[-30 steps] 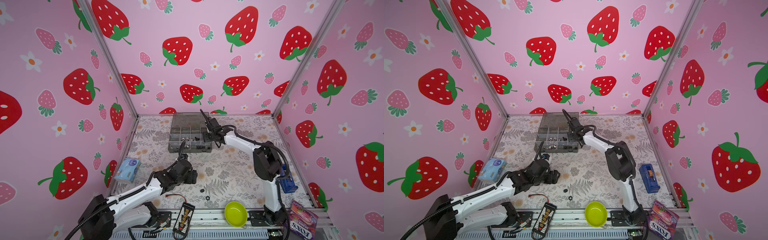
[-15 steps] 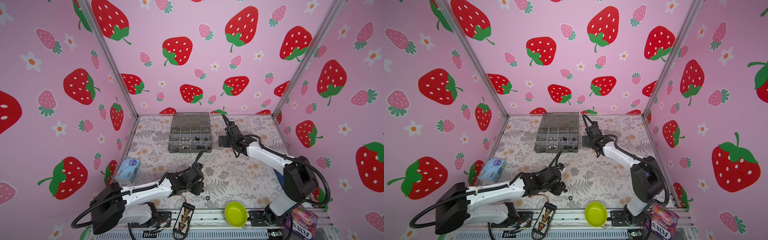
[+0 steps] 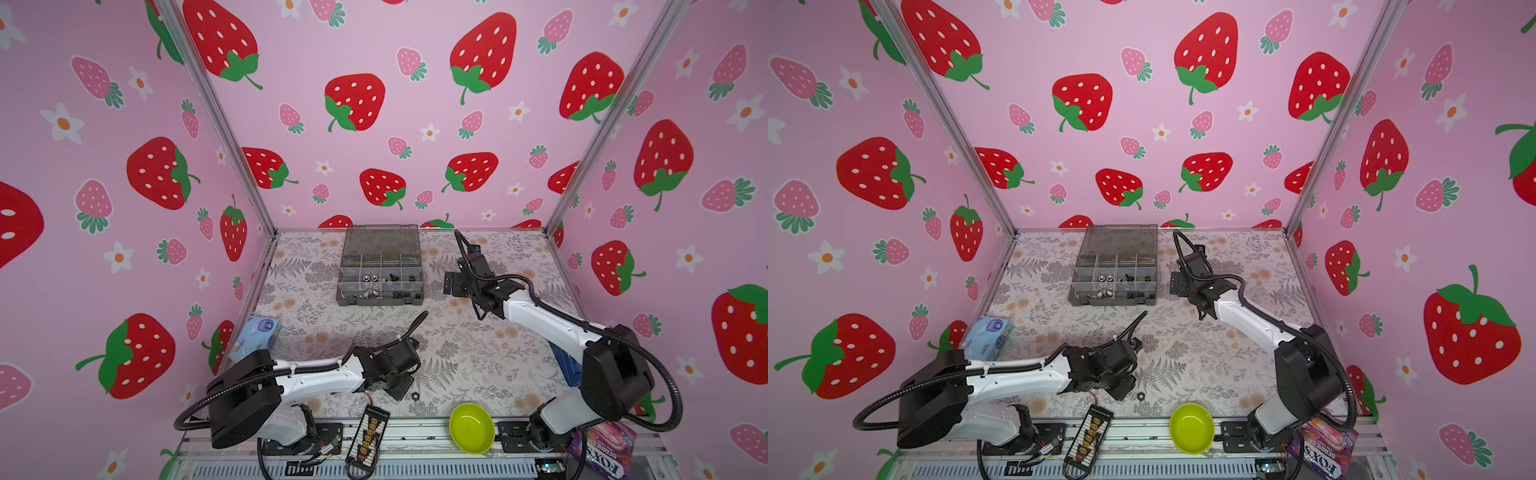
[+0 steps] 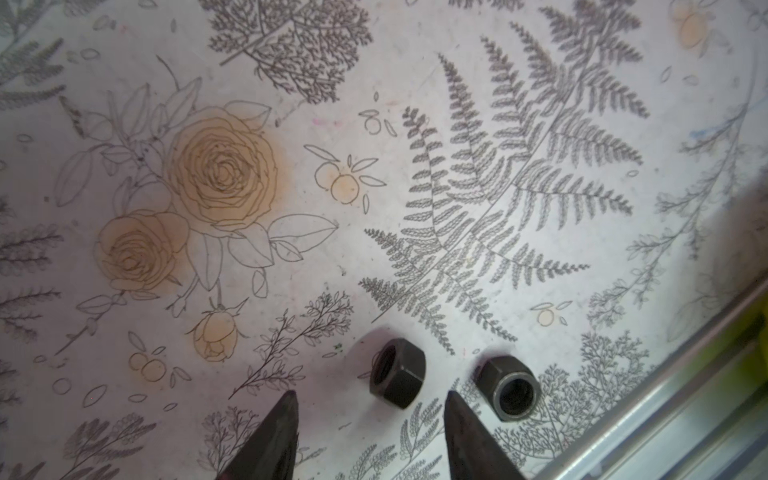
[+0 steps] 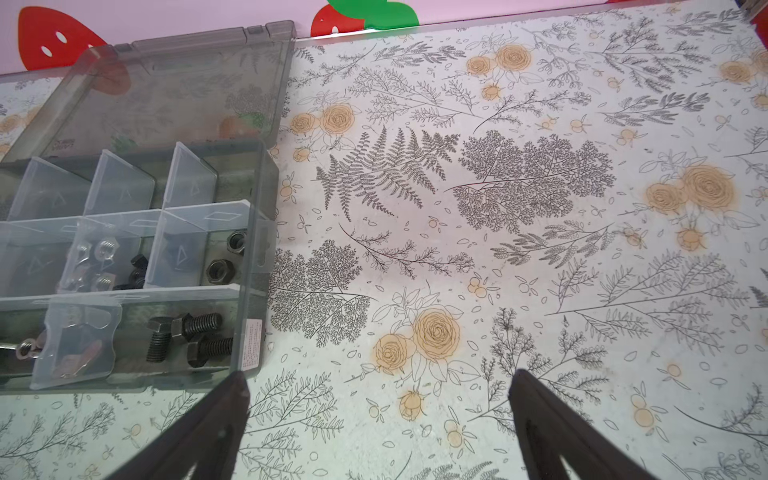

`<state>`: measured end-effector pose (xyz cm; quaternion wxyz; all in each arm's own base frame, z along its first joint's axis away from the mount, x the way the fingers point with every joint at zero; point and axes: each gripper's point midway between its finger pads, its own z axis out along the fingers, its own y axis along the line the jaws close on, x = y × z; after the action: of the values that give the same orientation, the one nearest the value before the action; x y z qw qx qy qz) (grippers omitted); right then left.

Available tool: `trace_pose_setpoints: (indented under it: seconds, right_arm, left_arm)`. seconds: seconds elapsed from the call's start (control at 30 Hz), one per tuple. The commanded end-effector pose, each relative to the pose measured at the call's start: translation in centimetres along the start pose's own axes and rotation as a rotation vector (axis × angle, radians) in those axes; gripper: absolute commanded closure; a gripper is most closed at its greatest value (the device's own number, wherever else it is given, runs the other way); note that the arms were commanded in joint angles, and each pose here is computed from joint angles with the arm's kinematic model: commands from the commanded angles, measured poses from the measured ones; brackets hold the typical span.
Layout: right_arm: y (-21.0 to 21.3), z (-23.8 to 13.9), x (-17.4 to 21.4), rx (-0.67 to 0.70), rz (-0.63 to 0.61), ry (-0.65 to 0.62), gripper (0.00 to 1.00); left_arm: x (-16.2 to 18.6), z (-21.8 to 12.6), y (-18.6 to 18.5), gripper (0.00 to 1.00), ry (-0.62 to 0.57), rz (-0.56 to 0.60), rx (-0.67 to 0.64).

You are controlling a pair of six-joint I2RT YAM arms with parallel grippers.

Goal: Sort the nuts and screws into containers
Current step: 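Withdraw the right gripper while the left gripper lowers toward the remaining black hex nuts, then close the left gripper on a black hex nut and lift it toward the box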

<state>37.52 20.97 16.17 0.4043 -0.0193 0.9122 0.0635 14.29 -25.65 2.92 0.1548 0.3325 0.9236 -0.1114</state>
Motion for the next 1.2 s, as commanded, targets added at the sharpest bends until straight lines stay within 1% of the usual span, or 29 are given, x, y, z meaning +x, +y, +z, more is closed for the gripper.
trace_pose_setpoints:
  seconds: [0.0, 0.1, 0.27, 0.53, 0.7, 0.8, 0.87, 1.0, 1.17]
  right_arm:
    - [-1.0, -0.6, -0.2, 0.024, 0.028, -0.016, 0.00]
    - [-1.0, -0.6, 0.0, 0.025, 0.028, -0.012, 0.00]
    - [-1.2, -0.7, -0.2, 0.030, 0.029, -0.016, 0.00]
    - [-1.6, -0.8, 0.0, 0.038, 0.033, -0.015, 0.00]
    - [-1.7, -0.8, 0.1, 0.039, 0.034, -0.010, 0.00]
    - [-1.8, -0.8, 0.2, 0.044, 0.035, -0.007, 0.00]
    - [-1.9, -0.9, 0.3, 0.046, 0.036, -0.004, 0.00]
    - [-2.2, -1.1, 0.4, 0.050, 0.044, -0.010, 0.00]
    - [-2.5, -1.3, 0.8, 0.056, 0.055, -0.012, 0.00]
  left_arm:
    - [-1.0, -0.2, -0.5, 0.43, -0.008, 0.038, -0.006]
    - [-1.0, 0.2, -0.5, 0.44, -0.003, 0.042, -0.011]
    - [-1.0, 0.9, -0.4, 0.52, 0.020, 0.049, -0.025]
    - [-1.0, 1.4, -0.5, 0.59, 0.037, 0.056, -0.027]
    - [-0.8, 1.6, -0.6, 0.71, 0.050, 0.053, -0.023]
    - [-0.7, 1.6, -0.6, 0.80, 0.049, 0.044, -0.024]
    - [-0.6, 1.5, -0.5, 0.83, 0.049, 0.037, -0.022]
    - [-1.0, 1.2, -0.4, 0.88, 0.030, 0.023, -0.030]
    - [-2.9, -0.4, 0.7, 0.90, -0.049, -0.016, -0.089]
